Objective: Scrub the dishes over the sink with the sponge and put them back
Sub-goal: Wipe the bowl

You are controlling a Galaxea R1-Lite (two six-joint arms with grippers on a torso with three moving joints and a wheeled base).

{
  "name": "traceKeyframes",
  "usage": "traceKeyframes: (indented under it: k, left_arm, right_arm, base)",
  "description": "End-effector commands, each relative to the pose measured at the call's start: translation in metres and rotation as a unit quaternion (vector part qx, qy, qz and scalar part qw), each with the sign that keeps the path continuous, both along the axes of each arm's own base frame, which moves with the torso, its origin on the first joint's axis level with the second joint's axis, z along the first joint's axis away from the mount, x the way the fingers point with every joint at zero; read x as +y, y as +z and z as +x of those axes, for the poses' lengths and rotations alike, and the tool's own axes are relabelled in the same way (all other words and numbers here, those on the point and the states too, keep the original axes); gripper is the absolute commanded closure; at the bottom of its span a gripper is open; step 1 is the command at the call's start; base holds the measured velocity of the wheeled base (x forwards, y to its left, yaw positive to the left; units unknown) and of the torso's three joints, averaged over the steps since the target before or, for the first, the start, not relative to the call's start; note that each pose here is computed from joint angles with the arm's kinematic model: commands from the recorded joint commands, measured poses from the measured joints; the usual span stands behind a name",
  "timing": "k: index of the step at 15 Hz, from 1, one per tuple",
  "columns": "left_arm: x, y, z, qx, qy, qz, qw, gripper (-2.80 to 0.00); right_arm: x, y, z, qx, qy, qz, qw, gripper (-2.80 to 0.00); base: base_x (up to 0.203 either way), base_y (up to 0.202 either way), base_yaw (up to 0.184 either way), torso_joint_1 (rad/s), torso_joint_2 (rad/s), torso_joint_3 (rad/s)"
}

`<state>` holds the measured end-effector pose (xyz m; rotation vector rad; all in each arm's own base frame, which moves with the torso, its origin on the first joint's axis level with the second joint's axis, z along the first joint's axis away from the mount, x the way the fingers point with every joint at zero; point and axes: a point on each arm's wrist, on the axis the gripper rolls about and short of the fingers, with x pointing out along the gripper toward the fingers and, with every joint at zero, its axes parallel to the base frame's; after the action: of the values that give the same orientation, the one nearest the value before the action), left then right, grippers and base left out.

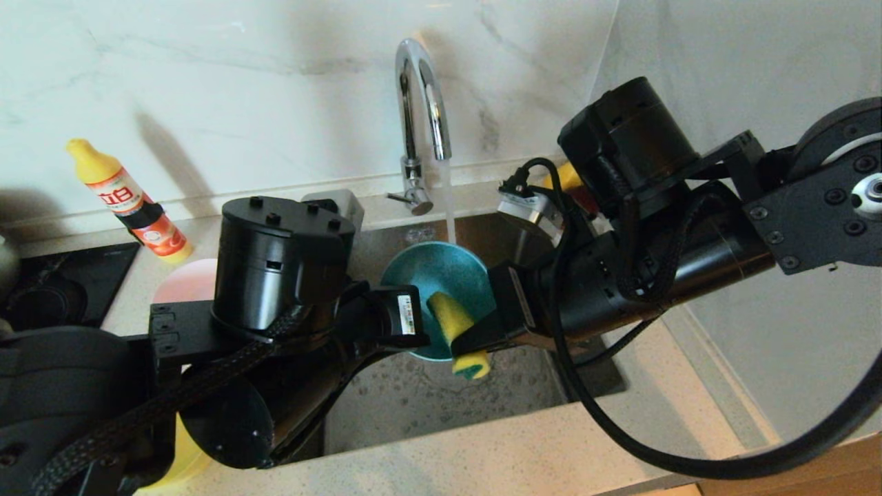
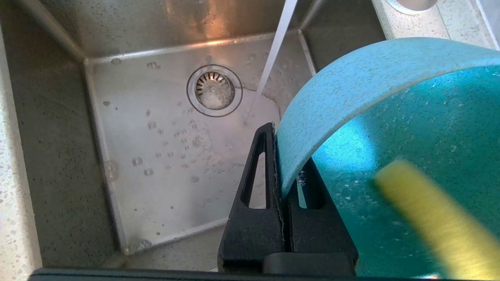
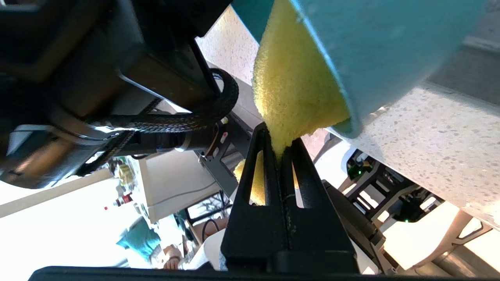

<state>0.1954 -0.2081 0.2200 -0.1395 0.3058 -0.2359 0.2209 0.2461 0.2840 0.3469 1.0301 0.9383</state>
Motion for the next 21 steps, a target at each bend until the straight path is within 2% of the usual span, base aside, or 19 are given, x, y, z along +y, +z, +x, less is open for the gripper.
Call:
traceKeyframes:
  k: [1, 12, 15, 21]
  left_arm:
    - [0.0, -0.001, 0.0, 0.001, 0.002, 0.001, 1.0, 0.0]
    - [0.006, 0.004, -0.003, -0.004, 0.007, -0.009, 0.9999, 0.0]
    - [0.01, 0.004, -0.004, -0.005, 0.009, -0.006, 0.9999, 0.0]
    - [0.011, 0.005, -0.005, -0.006, 0.01, -0.009, 0.9999, 0.0]
  right_arm:
    - [0.011, -0.007, 0.001, 0.008, 0.01, -0.006, 1.0, 0.0]
    - [0.037, -0.011, 0.002, 0.007, 0.032, -0.002, 0.999, 0.0]
    - [0.035, -0.006, -0.001, 0.004, 0.032, 0.002, 0.999, 0.0]
    - [0.013, 0.011, -0.005, -0.006, 0.014, 0.014, 1.0, 0.0]
  base:
    - [0.0, 0.0, 0.0, 0.0, 0.0, 0.0]
    - [0.0, 0.0, 0.0, 0.0, 0.0, 0.0]
    - [0.0, 0.0, 0.0, 0.0, 0.0, 0.0]
    - [0.0, 0.0, 0.0, 0.0, 0.0, 0.0]
